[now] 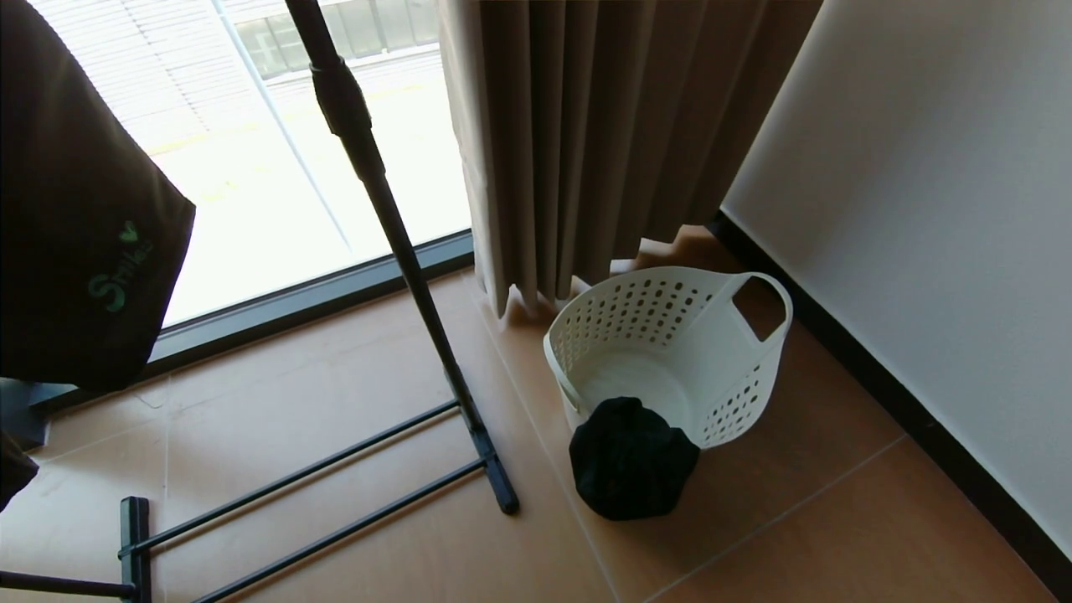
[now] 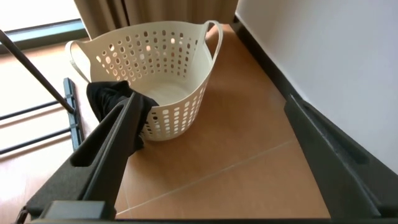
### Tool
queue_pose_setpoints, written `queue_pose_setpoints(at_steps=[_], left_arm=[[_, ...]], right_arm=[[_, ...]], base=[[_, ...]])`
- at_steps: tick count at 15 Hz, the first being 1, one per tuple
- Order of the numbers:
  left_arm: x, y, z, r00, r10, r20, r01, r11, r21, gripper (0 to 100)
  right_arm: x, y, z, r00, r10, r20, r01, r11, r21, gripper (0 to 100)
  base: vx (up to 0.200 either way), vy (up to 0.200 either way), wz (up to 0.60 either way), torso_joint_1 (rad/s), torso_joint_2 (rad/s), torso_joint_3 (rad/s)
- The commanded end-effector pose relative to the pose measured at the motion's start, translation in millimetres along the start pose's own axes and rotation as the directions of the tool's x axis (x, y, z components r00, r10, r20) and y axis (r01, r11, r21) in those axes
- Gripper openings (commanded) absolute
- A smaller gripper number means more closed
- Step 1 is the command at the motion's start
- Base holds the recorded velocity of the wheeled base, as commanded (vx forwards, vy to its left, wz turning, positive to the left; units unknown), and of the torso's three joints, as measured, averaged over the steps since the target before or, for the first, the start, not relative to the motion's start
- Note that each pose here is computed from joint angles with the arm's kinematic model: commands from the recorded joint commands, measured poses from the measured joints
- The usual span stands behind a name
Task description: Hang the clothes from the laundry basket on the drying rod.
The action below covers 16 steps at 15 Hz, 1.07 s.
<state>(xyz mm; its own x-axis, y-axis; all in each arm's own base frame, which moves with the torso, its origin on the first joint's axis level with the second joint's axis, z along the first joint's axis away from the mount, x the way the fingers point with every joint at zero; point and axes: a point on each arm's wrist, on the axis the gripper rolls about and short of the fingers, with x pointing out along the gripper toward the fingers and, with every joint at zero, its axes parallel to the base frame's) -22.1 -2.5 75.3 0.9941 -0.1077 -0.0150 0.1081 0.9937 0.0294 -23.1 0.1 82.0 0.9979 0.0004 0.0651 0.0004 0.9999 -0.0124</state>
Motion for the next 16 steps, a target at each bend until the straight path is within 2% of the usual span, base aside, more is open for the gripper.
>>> queue_pose_setpoints(at_steps=[1, 16], left_arm=[[0.0, 0.0, 0.0, 1.0, 0.0, 0.0, 0.0, 1.0, 0.0, 100], [0.0, -0.1, 0.0, 1.0, -0.004, 0.0, 0.004, 1.0, 0.004, 100]], right_arm=[[0.1, 0.0, 0.1, 1.0, 0.0, -0.001, 0.0, 1.0, -0.001, 100], [0.1, 0.0, -0.2, 1.0, 0.0, -0.004, 0.0, 1.0, -0.005, 100]], base=[[0.0, 0.0, 0.0, -0.007, 0.01, -0.203], [0.0, 0.0, 0.0, 0.003, 0.0, -0.194]])
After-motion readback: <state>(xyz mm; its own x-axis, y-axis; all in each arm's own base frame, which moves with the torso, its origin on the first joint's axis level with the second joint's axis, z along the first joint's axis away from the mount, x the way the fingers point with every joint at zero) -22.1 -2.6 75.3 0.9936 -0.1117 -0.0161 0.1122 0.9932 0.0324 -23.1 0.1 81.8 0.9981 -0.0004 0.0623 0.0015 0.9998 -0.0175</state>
